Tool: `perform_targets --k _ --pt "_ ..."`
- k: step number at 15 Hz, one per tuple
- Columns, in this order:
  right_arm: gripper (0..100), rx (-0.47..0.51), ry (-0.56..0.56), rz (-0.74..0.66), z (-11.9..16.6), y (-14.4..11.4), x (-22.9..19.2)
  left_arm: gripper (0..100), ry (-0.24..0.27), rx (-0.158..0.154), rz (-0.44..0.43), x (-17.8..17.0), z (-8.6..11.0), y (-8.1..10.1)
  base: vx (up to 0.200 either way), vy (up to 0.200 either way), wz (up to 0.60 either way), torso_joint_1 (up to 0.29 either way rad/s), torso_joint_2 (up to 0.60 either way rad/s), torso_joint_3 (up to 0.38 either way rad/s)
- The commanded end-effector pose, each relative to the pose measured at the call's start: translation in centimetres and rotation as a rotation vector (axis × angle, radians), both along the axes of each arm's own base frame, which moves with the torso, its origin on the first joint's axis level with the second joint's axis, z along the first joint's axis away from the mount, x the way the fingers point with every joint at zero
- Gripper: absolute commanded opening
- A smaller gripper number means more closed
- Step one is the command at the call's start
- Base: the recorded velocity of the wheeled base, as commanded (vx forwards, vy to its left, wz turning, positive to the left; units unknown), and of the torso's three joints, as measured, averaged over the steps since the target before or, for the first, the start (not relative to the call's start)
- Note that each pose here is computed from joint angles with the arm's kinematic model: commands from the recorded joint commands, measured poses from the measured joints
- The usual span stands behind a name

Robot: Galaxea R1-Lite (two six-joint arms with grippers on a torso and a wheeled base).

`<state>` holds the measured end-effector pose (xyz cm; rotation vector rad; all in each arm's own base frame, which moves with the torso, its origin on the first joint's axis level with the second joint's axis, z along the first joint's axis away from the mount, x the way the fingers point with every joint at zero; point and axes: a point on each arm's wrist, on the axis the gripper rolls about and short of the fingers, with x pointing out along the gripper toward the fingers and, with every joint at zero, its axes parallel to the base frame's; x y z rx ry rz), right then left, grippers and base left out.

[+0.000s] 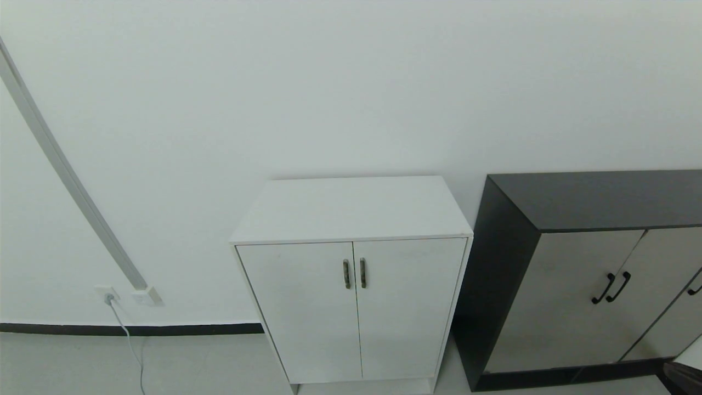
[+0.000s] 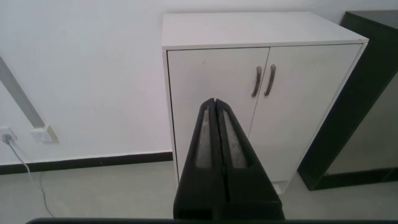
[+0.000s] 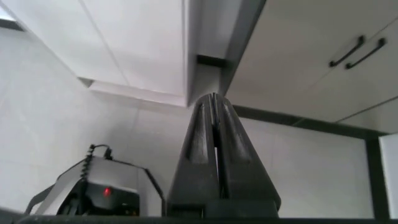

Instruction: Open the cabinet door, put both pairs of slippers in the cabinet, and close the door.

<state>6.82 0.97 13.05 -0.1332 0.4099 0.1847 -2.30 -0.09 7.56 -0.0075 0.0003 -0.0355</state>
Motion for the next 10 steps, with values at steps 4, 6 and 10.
perform_targets --k 4,6,10 --pt "0 0.007 0.045 0.028 -2.7 -0.2 -1.8 0 0.001 -0.005 0.0 0.0 0.0 0.0 0.0 0.0 0.0 0.0 0.0 0.0" --pt "0 0.024 0.072 0.068 -3.4 -0.1 -2.1 0 0.001 -0.003 0.0 0.0 0.0 0.0 0.0 0.0 0.0 0.0 0.0 0.0" --pt "0 0.056 0.147 0.126 -4.5 0.0 -2.7 0 0.0 -0.005 0.0 0.0 0.0 0.0 0.0 0.0 0.0 0.0 0.0 0.0"
